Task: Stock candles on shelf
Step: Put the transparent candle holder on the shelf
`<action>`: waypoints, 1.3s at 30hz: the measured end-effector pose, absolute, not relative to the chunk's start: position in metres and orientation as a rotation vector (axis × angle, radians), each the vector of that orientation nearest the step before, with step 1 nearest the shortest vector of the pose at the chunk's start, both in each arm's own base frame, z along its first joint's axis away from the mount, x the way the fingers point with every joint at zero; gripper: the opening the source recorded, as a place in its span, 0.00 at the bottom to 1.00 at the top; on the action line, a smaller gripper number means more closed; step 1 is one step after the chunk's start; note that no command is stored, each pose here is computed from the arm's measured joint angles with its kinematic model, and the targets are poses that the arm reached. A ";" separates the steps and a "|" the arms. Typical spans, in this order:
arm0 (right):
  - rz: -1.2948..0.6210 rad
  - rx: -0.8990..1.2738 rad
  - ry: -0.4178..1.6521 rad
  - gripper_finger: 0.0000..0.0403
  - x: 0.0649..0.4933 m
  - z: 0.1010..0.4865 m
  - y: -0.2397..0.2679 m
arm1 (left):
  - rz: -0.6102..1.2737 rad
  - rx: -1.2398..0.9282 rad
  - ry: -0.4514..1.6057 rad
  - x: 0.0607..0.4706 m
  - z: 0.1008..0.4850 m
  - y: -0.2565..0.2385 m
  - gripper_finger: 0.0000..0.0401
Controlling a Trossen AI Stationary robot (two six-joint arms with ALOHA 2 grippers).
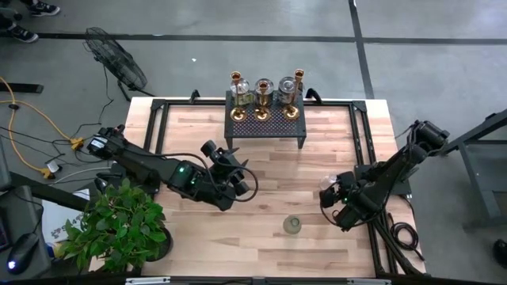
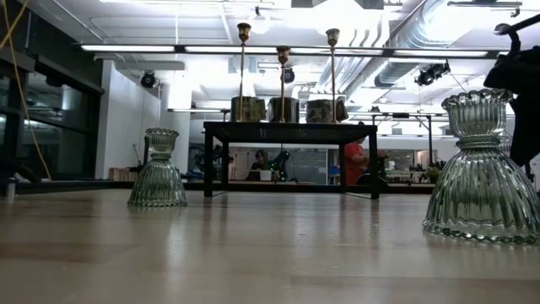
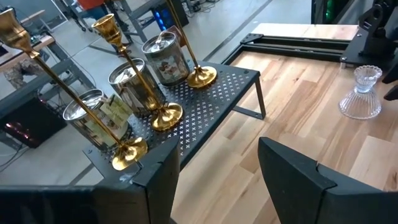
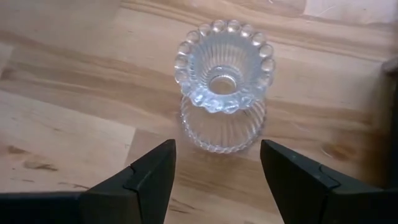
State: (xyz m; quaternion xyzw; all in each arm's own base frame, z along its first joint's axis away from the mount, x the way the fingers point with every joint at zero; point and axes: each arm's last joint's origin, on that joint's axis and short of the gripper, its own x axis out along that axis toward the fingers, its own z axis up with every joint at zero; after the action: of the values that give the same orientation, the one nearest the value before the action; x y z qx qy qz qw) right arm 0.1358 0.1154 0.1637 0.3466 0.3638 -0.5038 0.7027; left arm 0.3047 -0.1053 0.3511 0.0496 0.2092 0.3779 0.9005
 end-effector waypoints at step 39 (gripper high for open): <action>-1.169 0.703 0.724 0.33 0.149 0.161 0.094 | 0.773 0.093 0.448 0.304 0.350 -0.105 0.52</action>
State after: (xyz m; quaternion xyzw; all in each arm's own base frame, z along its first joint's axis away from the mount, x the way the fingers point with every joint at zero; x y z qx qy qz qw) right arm 0.1491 0.0942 0.1615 0.3177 0.3270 -0.5281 0.7164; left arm 0.3042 -0.1053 0.3496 0.0447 0.2166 0.3737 0.9008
